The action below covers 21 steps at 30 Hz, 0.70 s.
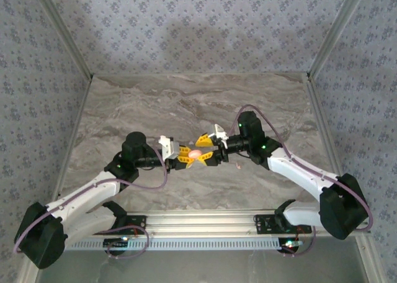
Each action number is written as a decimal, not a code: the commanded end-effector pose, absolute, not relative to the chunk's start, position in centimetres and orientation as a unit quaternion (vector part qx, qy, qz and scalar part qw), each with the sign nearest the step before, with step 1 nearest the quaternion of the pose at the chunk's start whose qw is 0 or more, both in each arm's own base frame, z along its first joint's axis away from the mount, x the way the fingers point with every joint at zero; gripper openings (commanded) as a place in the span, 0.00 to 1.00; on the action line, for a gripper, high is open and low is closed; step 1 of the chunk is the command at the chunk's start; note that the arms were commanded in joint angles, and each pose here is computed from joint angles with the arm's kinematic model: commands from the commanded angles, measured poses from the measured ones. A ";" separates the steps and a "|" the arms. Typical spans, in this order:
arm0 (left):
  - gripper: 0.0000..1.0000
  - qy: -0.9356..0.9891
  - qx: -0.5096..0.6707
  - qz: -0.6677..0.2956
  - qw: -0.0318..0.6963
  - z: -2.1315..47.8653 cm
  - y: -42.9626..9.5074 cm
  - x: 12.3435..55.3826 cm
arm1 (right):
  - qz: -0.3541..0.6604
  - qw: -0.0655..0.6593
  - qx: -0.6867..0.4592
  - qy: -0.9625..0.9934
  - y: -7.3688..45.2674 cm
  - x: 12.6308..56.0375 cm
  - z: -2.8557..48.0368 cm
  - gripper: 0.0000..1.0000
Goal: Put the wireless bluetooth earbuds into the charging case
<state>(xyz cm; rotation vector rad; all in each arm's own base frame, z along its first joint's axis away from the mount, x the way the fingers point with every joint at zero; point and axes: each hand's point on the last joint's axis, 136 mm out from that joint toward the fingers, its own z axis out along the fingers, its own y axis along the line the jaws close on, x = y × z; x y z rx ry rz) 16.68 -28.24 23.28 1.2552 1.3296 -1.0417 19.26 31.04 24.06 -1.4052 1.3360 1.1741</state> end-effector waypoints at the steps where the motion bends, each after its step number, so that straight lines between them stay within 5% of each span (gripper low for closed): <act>1: 0.17 0.524 0.532 -0.427 0.510 24.9 -28.4 16.3 | 0.460 0.452 -0.545 0.536 31.0 20.3 26.2 0.56; 21: 0.16 0.540 0.542 -0.419 0.489 23.3 -28.7 16.6 | 0.463 0.473 -0.492 0.565 30.0 23.1 27.1 0.55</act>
